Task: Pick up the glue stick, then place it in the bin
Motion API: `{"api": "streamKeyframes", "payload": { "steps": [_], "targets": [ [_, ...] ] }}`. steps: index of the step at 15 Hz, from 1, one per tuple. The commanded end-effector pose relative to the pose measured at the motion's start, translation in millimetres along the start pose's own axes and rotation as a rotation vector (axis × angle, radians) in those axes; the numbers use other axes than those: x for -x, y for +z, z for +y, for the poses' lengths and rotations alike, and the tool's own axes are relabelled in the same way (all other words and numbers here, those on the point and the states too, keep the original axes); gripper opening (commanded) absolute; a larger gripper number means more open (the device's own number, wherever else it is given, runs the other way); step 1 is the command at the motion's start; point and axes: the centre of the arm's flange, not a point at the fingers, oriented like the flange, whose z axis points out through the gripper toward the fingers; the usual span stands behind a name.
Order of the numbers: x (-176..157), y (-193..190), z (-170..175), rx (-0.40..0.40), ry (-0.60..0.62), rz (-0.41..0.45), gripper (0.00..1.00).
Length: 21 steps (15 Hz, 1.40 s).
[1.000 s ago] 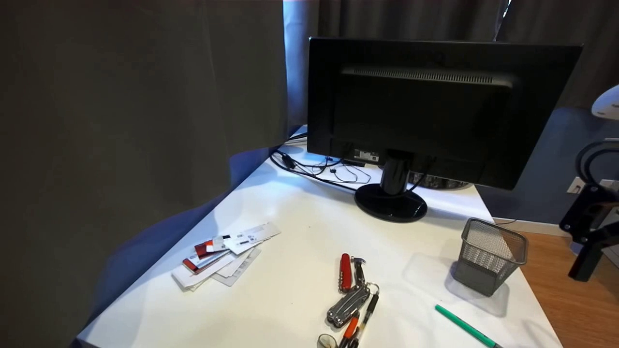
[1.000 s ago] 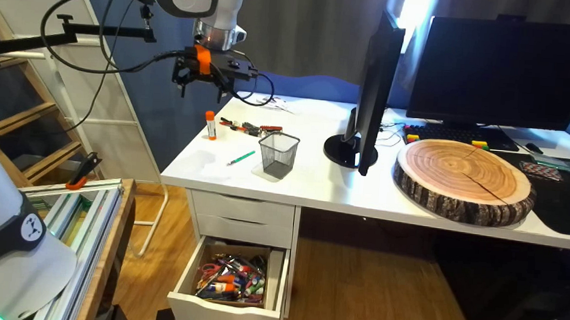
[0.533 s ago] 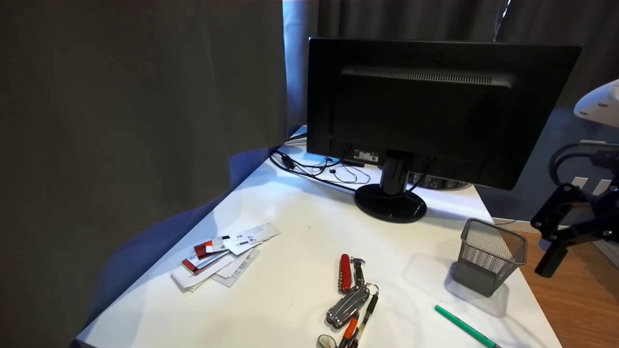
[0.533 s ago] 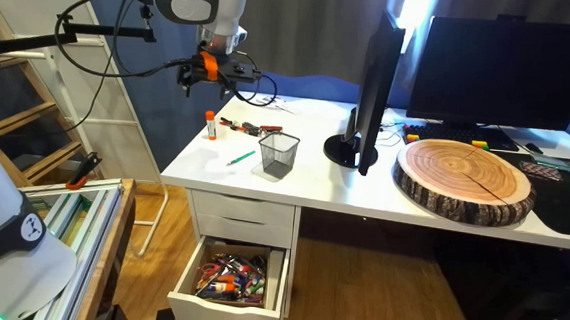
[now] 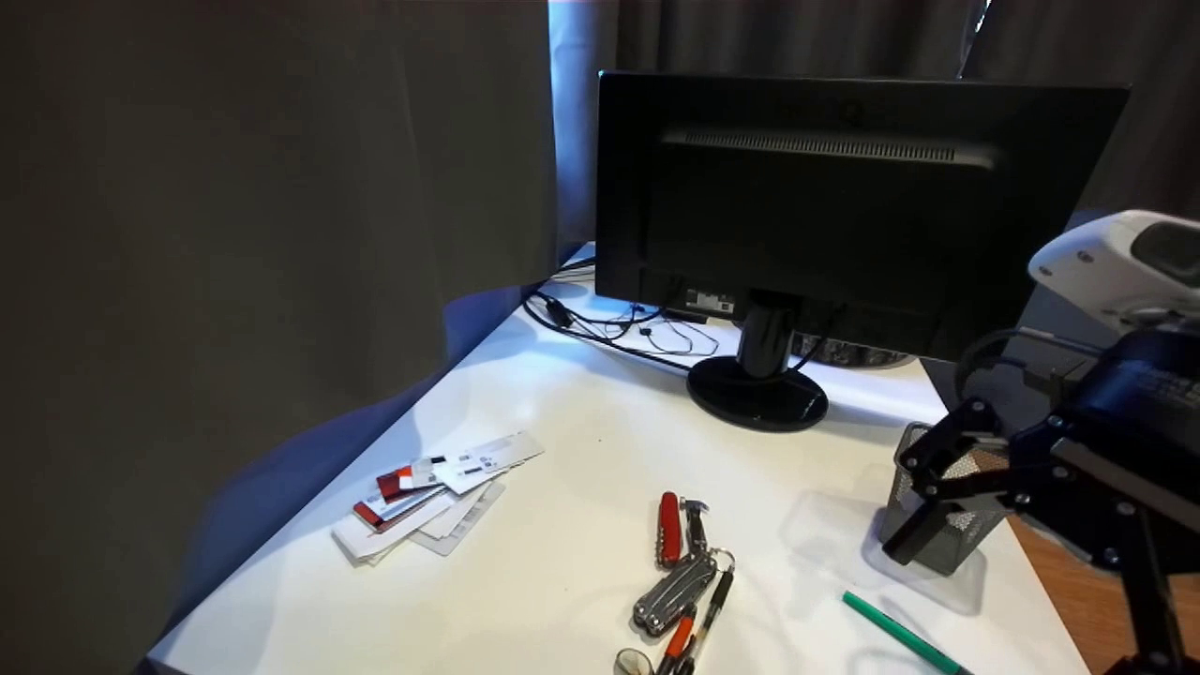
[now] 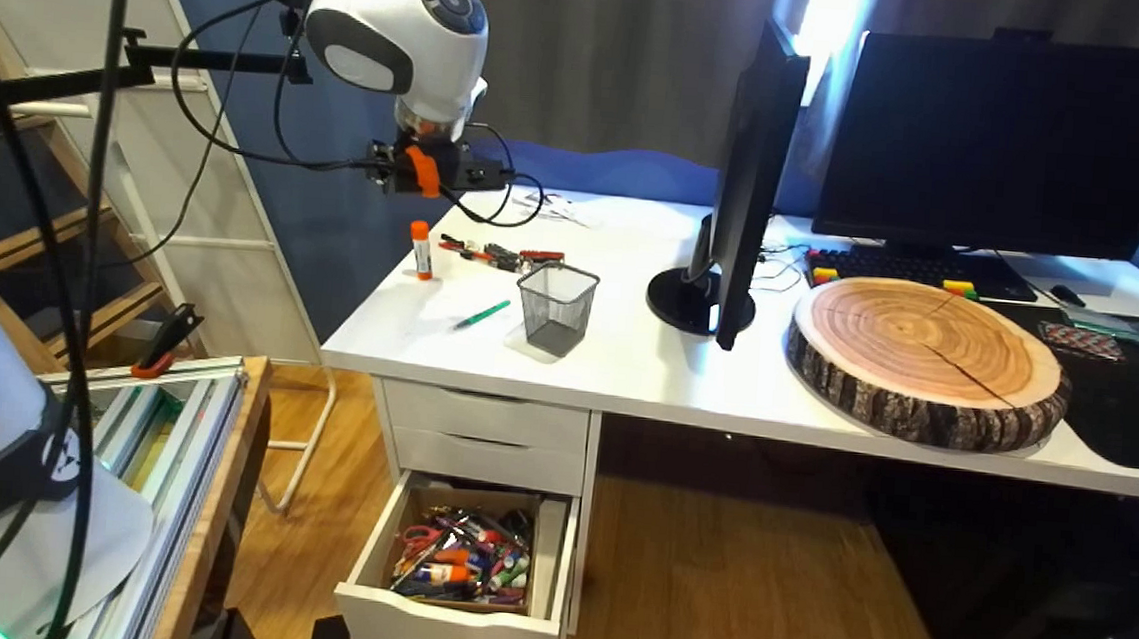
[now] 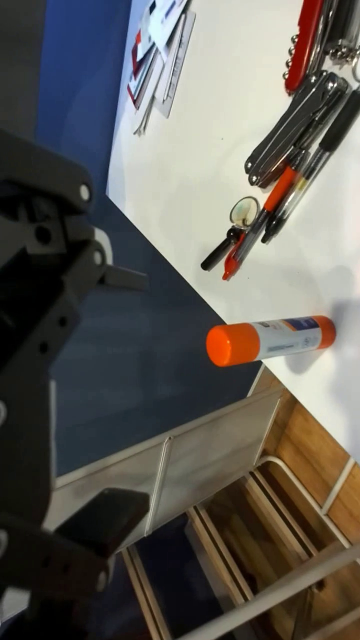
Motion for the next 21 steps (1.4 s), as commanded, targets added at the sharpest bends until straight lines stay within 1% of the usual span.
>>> {"api": "streamKeyframes", "payload": {
  "steps": [1, 6, 14, 15, 16, 17, 18, 21],
  "targets": [
    [16, 37, 13, 0.027, 0.025, 0.032, 1.0],
    [23, 70, 27, 0.005, 0.028, 0.038, 1.0],
    [26, 110, 33, -0.056, 0.016, 0.076, 1.0],
    [26, 113, 33, -0.059, 0.018, 0.08, 0.93],
    [27, 116, 34, -0.063, 0.019, 0.08, 0.74],
    [29, 117, 34, -0.061, 0.024, 0.079, 0.69],
    [30, 117, 35, -0.057, 0.027, 0.08, 0.68],
    [32, 110, 39, -0.041, 0.056, 0.075, 0.47]
  ]
}}
